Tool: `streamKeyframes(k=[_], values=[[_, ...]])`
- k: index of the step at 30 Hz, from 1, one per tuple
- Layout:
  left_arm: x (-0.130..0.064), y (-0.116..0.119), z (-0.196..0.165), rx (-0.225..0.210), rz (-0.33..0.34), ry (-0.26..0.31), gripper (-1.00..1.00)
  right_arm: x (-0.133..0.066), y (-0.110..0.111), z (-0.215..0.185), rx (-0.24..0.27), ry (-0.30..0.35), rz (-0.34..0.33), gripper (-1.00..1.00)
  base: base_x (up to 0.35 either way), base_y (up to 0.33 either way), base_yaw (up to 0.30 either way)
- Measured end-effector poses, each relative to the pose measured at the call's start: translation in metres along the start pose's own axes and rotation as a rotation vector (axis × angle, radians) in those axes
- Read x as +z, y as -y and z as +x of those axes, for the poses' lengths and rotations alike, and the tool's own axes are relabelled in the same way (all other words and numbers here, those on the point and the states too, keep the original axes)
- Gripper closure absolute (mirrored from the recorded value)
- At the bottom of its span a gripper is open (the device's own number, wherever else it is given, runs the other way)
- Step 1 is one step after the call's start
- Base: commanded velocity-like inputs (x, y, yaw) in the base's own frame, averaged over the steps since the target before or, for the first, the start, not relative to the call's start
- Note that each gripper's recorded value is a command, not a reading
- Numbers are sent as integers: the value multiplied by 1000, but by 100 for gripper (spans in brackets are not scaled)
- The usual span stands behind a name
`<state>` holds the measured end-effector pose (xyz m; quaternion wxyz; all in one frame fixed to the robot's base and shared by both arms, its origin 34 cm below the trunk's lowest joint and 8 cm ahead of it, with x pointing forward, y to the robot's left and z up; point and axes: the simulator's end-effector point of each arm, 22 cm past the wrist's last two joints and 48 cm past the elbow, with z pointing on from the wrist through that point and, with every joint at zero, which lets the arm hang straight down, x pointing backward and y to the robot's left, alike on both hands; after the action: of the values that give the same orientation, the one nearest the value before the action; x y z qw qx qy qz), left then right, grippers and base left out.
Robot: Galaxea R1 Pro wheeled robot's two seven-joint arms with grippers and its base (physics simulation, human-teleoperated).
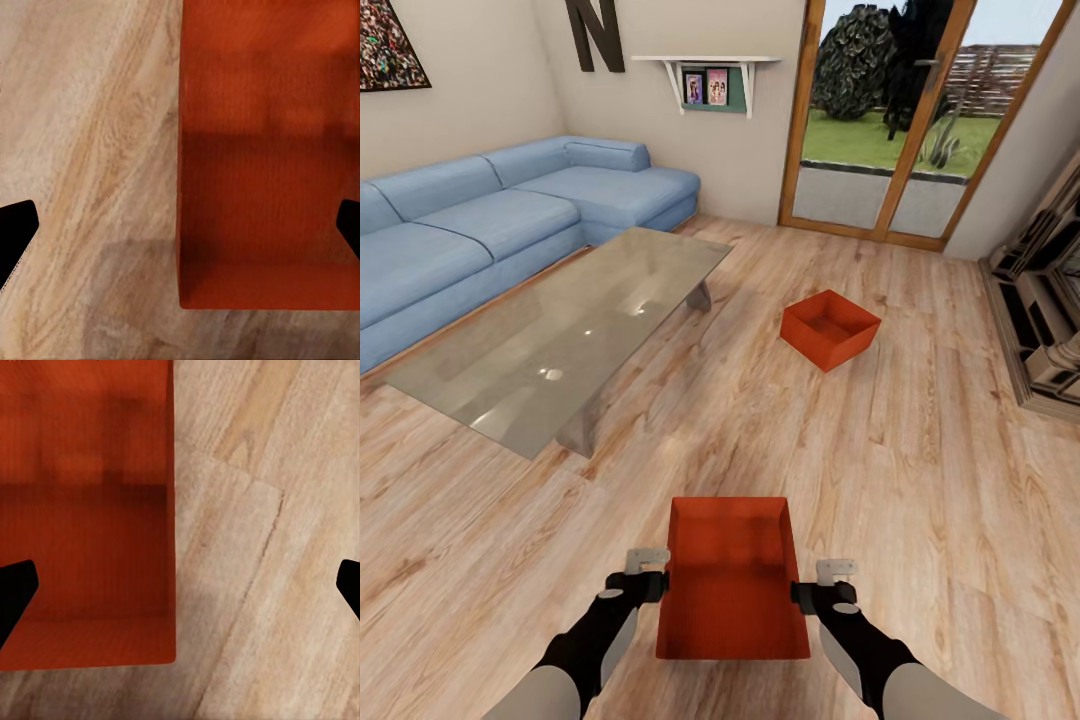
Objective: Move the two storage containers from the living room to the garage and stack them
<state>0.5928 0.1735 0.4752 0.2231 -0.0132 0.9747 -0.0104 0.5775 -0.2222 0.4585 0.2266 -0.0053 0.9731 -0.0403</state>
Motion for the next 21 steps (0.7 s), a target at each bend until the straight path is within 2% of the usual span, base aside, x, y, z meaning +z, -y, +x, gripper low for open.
streamKeyframes(k=[5, 21], values=[[0, 1, -5, 14, -1, 14, -100, 0, 1, 0, 1, 0, 0, -100, 0, 0, 0], [-1, 0, -6, -6, -4, 13, -100, 0, -4, 0, 0, 0, -9, -100, 0, 0, 0]])
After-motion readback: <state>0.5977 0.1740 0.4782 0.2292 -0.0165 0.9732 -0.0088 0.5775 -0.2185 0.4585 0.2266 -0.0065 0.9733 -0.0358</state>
